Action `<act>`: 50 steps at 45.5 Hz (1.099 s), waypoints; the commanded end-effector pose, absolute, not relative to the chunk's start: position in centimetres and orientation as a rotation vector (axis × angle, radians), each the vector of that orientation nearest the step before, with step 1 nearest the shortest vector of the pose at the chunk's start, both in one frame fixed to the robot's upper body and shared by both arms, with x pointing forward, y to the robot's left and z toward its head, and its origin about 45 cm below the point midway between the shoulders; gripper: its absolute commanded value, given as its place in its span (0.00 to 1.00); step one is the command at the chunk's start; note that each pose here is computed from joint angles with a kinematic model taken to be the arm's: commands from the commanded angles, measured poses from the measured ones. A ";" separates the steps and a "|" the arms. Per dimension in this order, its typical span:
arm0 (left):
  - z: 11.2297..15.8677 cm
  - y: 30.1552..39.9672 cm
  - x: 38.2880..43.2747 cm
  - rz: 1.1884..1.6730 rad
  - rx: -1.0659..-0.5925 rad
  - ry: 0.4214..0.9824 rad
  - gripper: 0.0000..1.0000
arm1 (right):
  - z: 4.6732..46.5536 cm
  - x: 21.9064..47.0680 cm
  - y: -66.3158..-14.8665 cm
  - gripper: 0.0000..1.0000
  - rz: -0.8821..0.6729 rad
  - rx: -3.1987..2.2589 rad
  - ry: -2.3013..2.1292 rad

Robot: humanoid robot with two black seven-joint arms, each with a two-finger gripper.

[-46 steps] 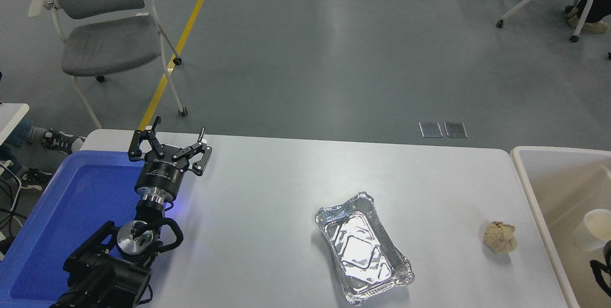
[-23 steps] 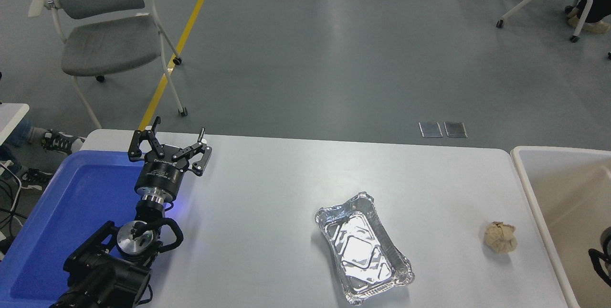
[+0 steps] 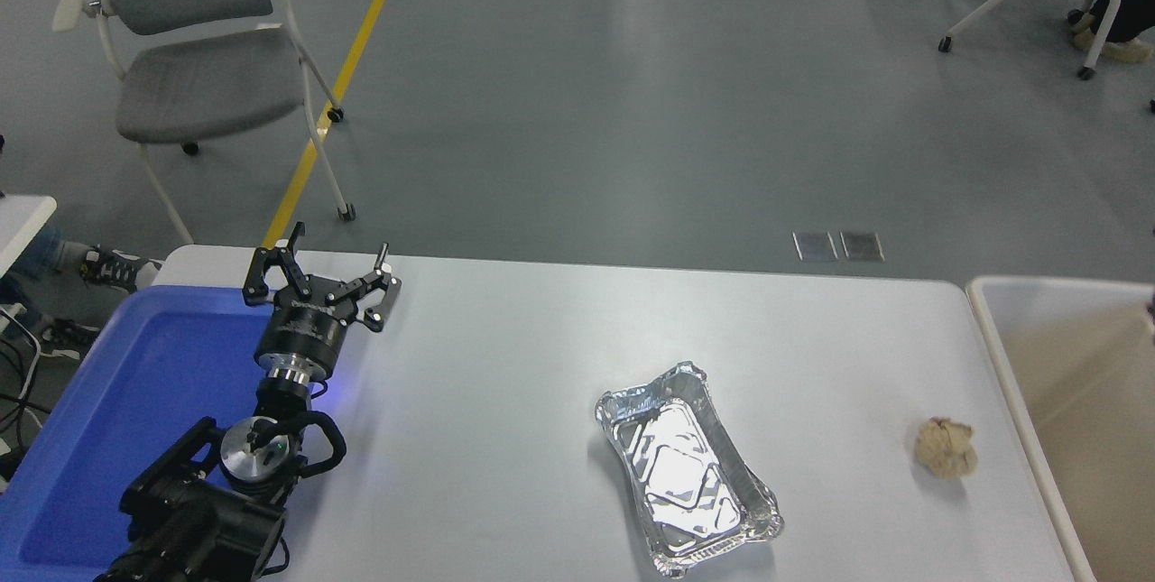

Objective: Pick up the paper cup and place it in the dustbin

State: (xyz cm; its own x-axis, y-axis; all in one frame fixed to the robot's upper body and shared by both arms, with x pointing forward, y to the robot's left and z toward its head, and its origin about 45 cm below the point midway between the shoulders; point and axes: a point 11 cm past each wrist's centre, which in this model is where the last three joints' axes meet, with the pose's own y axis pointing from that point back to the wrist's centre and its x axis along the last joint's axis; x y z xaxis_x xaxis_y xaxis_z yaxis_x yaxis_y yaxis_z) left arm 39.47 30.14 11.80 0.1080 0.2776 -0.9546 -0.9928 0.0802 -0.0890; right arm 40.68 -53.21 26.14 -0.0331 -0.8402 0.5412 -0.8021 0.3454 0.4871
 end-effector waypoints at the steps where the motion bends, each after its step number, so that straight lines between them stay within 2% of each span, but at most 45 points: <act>1: 11.82 30.08 39.47 1.207 -0.995 0.959 0.99 | 31.6 40.8 -47.0 1.00 0.205 1.560 -1.473; 12: 11.81 30.06 39.47 1.207 -0.993 0.959 0.99 | 35.0 40.2 -41.5 1.00 0.463 1.483 -1.055; 24: 11.78 30.10 39.45 1.209 -0.994 0.960 0.99 | 38.6 36.9 -36.4 1.00 0.617 1.498 -0.740; 34: 11.81 30.10 39.48 1.209 -0.994 0.959 0.99 | 40.2 34.2 -32.4 1.00 0.479 1.613 -0.490; 42: 11.81 30.10 39.48 1.209 -0.994 0.959 0.99 | 40.6 33.2 -28.8 1.00 0.340 1.716 -0.396; 50: 11.85 30.17 39.47 1.208 -0.994 0.957 0.99 | 40.3 31.8 -25.8 1.00 0.304 1.778 -0.248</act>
State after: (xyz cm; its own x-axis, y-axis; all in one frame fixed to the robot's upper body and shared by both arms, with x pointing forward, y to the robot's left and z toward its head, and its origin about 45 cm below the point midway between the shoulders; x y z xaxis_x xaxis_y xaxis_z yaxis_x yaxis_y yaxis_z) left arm 39.47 30.12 11.82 0.1084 0.2788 -0.9542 -0.9926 0.0826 -0.0887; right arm 34.08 -29.59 39.86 0.8708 -0.0670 0.4870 -0.4913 -0.1545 0.8572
